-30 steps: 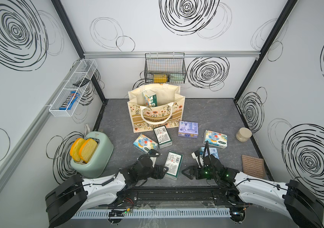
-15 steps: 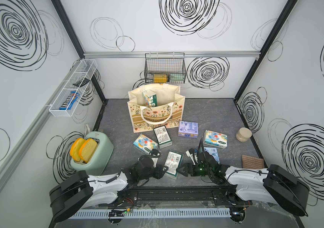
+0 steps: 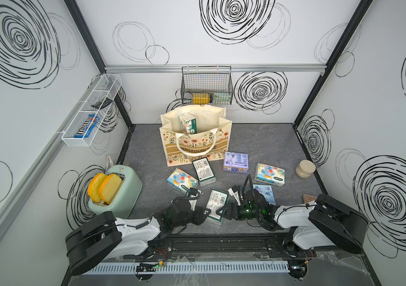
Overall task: Put tissues into the canvas bag
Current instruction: Pick up the pack of facial tissues from the center of the board.
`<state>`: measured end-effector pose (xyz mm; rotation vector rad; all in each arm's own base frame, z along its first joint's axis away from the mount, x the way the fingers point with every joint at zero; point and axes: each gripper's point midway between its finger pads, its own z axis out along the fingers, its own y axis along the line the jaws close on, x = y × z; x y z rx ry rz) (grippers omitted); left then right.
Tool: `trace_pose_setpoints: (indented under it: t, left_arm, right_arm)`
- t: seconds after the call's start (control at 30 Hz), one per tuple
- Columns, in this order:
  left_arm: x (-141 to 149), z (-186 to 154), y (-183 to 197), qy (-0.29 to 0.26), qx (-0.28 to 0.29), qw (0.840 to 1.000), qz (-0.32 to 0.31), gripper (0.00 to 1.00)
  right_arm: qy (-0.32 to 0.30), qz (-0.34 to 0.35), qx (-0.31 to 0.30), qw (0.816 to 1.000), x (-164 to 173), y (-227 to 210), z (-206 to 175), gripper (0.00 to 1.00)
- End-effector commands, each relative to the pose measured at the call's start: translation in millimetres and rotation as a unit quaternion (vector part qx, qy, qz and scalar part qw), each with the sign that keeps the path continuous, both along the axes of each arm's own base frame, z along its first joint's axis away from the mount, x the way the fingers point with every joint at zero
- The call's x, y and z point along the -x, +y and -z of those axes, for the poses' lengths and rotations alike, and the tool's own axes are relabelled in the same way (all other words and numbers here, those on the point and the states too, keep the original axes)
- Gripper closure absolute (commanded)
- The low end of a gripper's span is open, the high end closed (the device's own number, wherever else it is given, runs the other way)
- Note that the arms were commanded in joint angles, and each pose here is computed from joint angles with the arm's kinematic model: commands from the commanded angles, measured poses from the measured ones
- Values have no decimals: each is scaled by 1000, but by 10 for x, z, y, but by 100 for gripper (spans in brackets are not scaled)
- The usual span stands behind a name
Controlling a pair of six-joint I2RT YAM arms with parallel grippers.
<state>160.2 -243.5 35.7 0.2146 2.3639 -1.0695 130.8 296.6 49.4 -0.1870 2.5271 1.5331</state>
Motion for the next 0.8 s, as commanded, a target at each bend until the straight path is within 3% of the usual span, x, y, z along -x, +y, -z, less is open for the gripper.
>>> trace_pose_setpoints:
  t: [0.0,0.2,0.47,0.57,0.7,0.77]
  left_arm:
    - [227,604,449,77,-108,991,-32,59]
    - [235,623,475,82,-103,990,-41,58]
    - [278,472,294,81,-56,995,-7,57]
    - [300,386,224,80,-33,996,5,57]
    - [287,293,212,73,-24,997,5,57]
    - [272,183,180,62,-15,998,11,52]
  right_arm:
    - [39,6,20,999,81,-13,156,9]
    - [38,17,14,999,46,54,117,10]
    - [26,18,-20,999,20,288,-41,22]
    - [16,11,-28,999,40,380,-86,29]
    - [4,12,-29,1000,42,412,-144,49]
    - [-5,13,-18,1000,27,405,-160,54]
